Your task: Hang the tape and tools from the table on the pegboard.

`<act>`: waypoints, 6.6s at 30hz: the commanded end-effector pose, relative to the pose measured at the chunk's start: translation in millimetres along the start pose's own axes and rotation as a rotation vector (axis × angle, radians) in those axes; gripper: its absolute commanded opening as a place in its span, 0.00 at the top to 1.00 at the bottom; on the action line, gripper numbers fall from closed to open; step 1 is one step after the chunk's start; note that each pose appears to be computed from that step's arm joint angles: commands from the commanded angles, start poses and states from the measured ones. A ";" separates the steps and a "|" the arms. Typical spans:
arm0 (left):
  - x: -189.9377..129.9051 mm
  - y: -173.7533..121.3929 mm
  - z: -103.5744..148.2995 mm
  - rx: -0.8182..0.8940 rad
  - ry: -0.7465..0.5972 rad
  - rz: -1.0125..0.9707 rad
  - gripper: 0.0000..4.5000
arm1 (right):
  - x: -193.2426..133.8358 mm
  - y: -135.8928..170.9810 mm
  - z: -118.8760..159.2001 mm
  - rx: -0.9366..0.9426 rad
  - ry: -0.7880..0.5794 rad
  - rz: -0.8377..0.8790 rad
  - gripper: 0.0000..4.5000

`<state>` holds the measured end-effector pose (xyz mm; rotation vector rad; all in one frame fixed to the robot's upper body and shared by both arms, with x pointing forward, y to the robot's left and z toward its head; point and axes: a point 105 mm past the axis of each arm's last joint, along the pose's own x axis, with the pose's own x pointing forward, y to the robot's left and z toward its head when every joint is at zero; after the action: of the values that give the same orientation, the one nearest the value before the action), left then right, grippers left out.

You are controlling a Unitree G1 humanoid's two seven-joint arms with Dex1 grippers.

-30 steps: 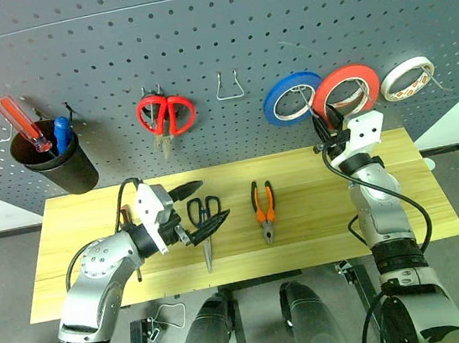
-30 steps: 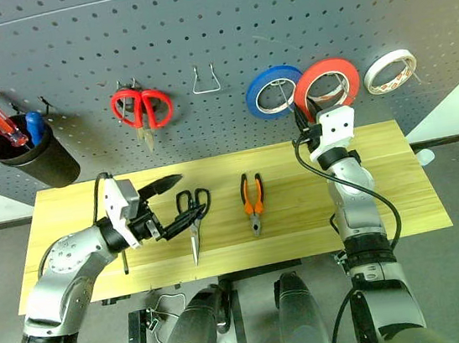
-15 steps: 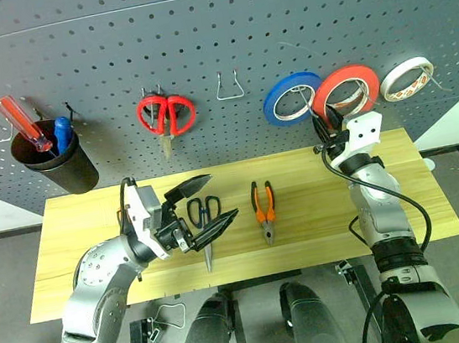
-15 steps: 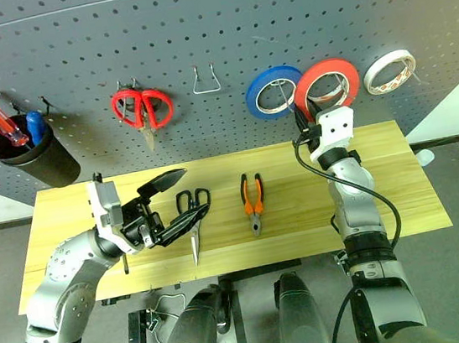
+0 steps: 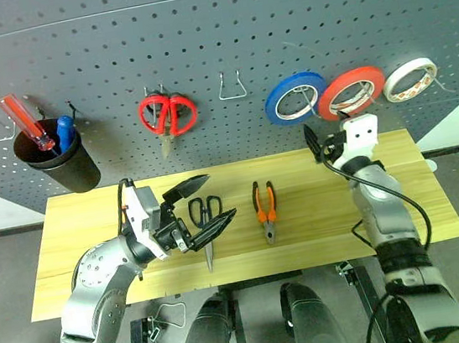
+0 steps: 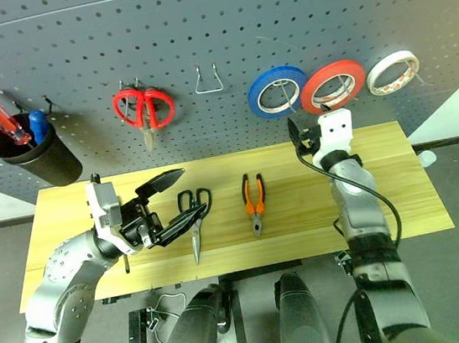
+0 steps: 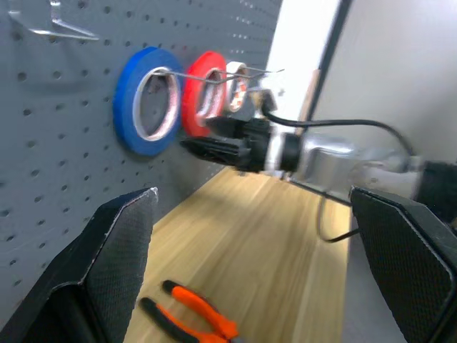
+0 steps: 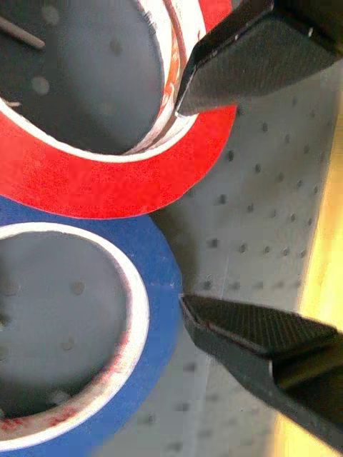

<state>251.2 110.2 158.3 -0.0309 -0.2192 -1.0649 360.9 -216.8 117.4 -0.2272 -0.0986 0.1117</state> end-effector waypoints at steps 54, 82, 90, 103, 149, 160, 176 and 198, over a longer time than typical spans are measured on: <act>-77.3 -2.3 -30.8 -0.102 0.364 0.199 0.00 | -21.2 194.8 -15.9 0.075 0.434 0.223 0.10; -76.6 -0.2 -28.1 -0.098 0.362 0.184 0.00 | -23.8 192.0 17.1 0.091 0.361 0.207 0.00; -75.3 0.2 -27.8 -0.096 0.360 0.180 0.00 | -20.7 194.7 17.5 0.100 0.423 0.185 0.00; -78.2 -2.9 -29.7 -0.108 0.378 0.172 0.00 | -15.7 189.9 11.4 0.171 0.578 0.061 0.00; -83.3 -14.1 -27.8 -0.123 0.402 0.165 0.00 | -10.4 179.5 -26.4 0.137 0.704 0.094 0.00; -83.5 -11.3 -28.1 -0.114 0.400 0.181 0.00 | -7.6 178.8 -25.5 0.139 0.692 0.100 0.36; -74.1 0.8 10.5 -0.107 0.201 0.137 0.00 | -75.9 135.0 31.5 0.116 0.388 0.444 0.36; -54.3 36.0 102.9 0.152 -0.070 0.088 0.00 | -121.9 95.2 172.1 0.276 -0.297 0.833 0.36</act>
<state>244.3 182.7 238.2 -0.0068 -0.2970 -0.9690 225.7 -105.9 230.0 0.0550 -0.1663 0.9504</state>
